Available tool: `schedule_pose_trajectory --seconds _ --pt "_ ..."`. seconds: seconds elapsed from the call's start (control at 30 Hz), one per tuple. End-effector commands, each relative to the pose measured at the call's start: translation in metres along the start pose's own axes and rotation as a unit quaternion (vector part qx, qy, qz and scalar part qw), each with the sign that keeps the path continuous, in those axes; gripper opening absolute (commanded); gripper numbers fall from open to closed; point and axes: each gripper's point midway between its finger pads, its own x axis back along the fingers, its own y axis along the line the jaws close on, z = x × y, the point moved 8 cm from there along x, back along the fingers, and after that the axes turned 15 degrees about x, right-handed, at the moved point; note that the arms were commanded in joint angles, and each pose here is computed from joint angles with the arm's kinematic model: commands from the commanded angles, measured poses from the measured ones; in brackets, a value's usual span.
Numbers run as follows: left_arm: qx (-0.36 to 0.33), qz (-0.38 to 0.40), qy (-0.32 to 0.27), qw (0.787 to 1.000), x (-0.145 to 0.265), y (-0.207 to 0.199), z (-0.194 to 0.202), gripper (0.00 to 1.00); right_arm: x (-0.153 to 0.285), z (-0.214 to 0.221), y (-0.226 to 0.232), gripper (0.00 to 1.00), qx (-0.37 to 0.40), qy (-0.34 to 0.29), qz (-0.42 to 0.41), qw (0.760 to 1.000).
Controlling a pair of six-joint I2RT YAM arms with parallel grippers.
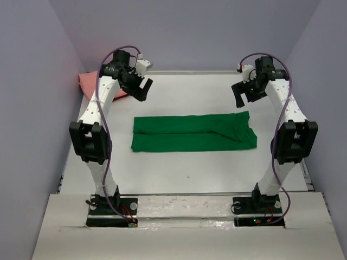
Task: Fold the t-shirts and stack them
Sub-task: Fold the other side of the tshirt into a rectangle
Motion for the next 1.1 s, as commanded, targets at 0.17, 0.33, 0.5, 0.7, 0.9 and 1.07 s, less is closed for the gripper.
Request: schedule_pose_trajectory --seconds 0.17,0.33,0.5,0.7,0.9,1.07 --pt "-0.059 -0.077 0.034 0.995 -0.007 -0.032 0.022 0.99 0.037 0.031 0.017 1.0 -0.024 0.064 0.05 0.996" --pt "-0.088 -0.107 0.014 0.99 -0.009 -0.039 0.012 0.99 0.05 0.054 0.052 1.0 -0.044 0.087 -0.038 0.994" --pt "-0.092 -0.047 0.024 0.994 -0.02 -0.05 0.01 0.99 0.061 0.068 0.075 1.0 -0.065 0.06 -0.049 0.995" --pt "-0.102 0.023 0.082 0.991 -0.057 -0.06 0.044 0.99 0.034 0.077 0.098 1.0 -0.1 0.04 -0.141 0.984" --pt "-0.099 0.052 0.106 0.988 -0.072 -0.063 0.066 0.99 -0.008 0.07 0.089 1.0 -0.105 0.039 -0.172 0.979" --pt "-0.103 0.08 0.1 0.986 -0.077 -0.068 0.071 0.99 -0.047 0.055 0.065 1.0 -0.093 0.043 -0.163 0.981"
